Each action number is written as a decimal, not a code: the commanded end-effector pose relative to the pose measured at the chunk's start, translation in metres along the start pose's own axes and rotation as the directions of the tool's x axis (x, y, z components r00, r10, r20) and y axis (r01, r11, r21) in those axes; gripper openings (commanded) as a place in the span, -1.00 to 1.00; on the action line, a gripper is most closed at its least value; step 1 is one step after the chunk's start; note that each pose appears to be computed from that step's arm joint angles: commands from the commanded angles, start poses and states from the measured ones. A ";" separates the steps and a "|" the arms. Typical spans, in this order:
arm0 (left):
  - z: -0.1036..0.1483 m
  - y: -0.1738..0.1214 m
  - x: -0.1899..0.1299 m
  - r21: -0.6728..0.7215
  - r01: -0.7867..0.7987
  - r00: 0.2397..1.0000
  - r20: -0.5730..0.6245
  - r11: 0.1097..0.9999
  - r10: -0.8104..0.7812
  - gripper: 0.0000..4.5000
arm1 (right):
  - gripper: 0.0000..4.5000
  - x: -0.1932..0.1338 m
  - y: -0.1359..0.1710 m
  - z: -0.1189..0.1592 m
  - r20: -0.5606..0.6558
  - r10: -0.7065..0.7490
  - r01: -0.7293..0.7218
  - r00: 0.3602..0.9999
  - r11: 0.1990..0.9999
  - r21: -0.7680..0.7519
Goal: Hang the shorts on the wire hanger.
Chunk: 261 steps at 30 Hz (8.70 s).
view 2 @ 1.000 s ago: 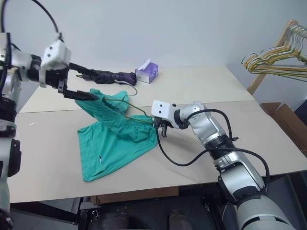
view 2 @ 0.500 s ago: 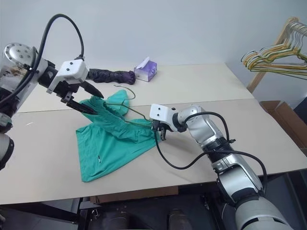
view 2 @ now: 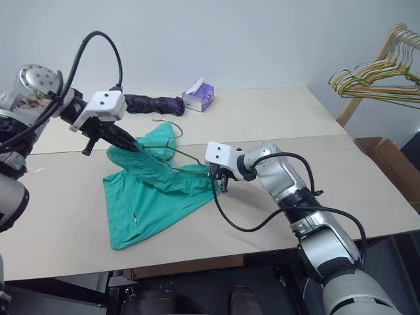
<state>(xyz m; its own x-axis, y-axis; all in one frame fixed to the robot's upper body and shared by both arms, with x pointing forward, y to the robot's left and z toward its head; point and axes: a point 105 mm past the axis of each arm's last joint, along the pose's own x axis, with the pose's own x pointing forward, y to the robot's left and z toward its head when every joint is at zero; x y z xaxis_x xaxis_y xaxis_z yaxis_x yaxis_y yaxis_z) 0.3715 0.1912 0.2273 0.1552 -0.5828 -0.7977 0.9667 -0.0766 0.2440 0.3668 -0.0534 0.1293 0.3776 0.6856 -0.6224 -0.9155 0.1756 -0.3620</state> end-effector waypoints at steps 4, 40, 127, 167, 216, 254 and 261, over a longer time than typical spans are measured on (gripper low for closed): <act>-0.002 0.001 -0.001 0.031 -0.009 1.000 -0.008 0.999 0.010 -1.00 | -1.00 -0.016 -0.014 0.029 0.092 -0.056 0.060 0.994 0.997 -0.038; -0.002 0.007 -0.005 0.064 -0.065 0.998 0.008 0.996 0.064 -1.00 | -0.51 -0.013 -0.020 0.027 0.099 -0.115 0.128 0.988 0.983 -0.131; -0.007 0.028 -0.027 -0.029 -0.302 0.950 0.077 0.953 0.303 -1.00 | -0.99 -0.086 -0.064 0.061 0.103 -0.329 0.337 0.939 0.939 -0.075; 0.013 0.037 -0.013 0.002 -0.339 0.924 0.192 0.941 0.332 -1.00 | 0.38 -0.074 -0.060 0.069 0.112 -0.213 0.235 0.971 0.942 -0.242; 0.043 0.054 -0.054 -0.041 -0.568 0.727 0.443 0.822 0.525 1.00 | -0.95 -0.099 -0.052 0.024 0.178 -0.337 0.276 0.924 0.914 0.298; 0.118 -0.040 -0.004 -0.292 -0.268 0.331 0.867 0.918 0.373 1.00 | -0.96 -0.317 -0.087 -0.110 -0.831 -0.556 0.612 0.002 -0.657 0.440; 0.125 -0.048 -0.017 -0.250 -0.233 0.273 0.911 0.940 0.310 1.00 | -0.96 -0.350 -0.097 -0.117 -0.843 -0.537 0.531 -0.018 -0.720 0.447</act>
<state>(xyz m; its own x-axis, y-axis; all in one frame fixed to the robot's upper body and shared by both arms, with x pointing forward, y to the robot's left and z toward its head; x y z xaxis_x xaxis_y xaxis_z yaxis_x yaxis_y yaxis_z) 0.3022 0.1010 0.2865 0.1794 -0.9240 0.3378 0.9322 0.2694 0.2418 0.3433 -0.3848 0.2757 0.5852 -0.6735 -0.4516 0.7982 0.5766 0.1744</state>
